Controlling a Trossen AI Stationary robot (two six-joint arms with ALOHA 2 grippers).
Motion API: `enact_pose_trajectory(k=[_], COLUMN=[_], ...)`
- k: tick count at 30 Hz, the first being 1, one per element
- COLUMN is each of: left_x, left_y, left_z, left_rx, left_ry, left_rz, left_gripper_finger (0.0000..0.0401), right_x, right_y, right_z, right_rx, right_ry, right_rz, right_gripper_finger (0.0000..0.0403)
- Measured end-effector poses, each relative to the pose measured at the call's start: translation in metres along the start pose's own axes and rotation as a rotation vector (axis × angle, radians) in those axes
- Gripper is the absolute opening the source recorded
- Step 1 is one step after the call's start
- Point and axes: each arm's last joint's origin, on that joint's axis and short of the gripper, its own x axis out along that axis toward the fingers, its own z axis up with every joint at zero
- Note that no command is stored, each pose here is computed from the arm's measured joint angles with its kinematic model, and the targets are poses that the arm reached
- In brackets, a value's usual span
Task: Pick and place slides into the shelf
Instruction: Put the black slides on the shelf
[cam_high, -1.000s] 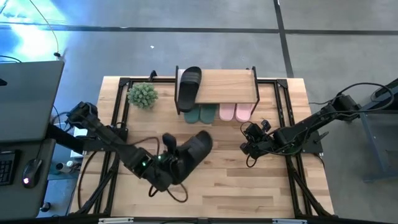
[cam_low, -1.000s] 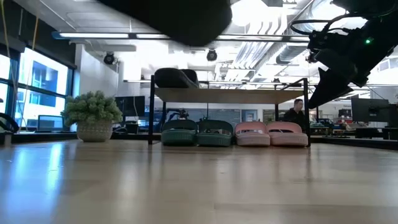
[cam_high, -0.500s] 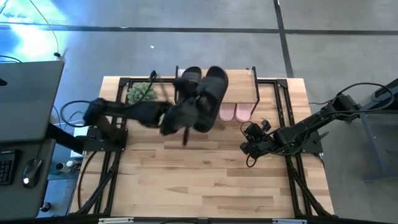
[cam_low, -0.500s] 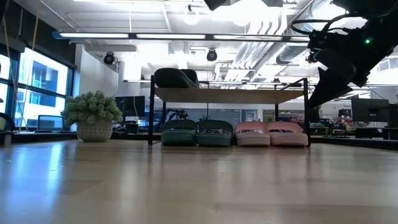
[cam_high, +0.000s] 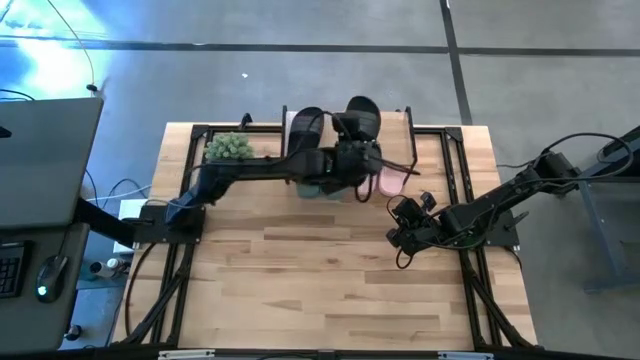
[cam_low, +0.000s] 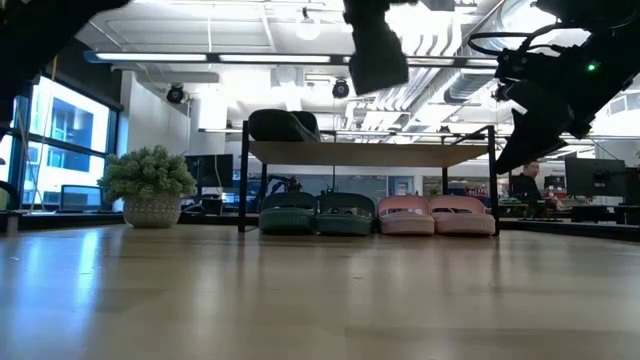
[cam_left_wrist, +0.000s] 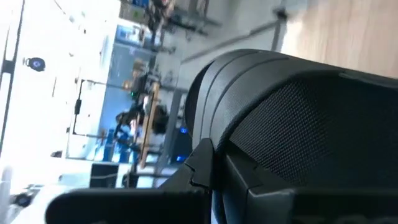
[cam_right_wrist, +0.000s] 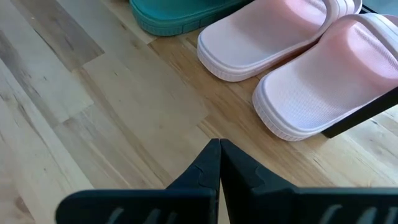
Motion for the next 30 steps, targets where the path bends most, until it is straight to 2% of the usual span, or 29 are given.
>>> enact_pose_trajectory(k=[5, 13, 20, 26, 30], left_x=[0.029, 0.055, 0.079, 0.087, 0.089], left_y=[-0.016, -0.019, -0.020, -0.021, -0.021], left_z=[-0.001, -0.016, -0.038, -0.042, -0.045], left_rx=[0.058, 0.045, 0.034, 0.043, 0.061], left_ry=[0.069, 0.133, 0.191, 0.176, 0.194], left_rz=[0.010, -0.033, -0.166, -0.229, -0.231], left_gripper_finger=[0.0000, 0.0000, 0.0000, 0.0000, 0.0000], right_x=[0.000, 0.000, 0.000, 0.000, 0.000], right_y=[0.000, 0.000, 0.001, 0.001, 0.001], right_z=[0.000, 0.000, 0.000, 0.001, 0.001], right_rx=[-0.001, 0.007, 0.033, 0.042, 0.042], right_ry=[0.000, -0.001, -0.004, -0.004, -0.004], right_rz=[0.001, 0.004, 0.008, 0.009, 0.009], right_gripper_finger=[0.0000, 0.0000, 0.0000, 0.0000, 0.0000])
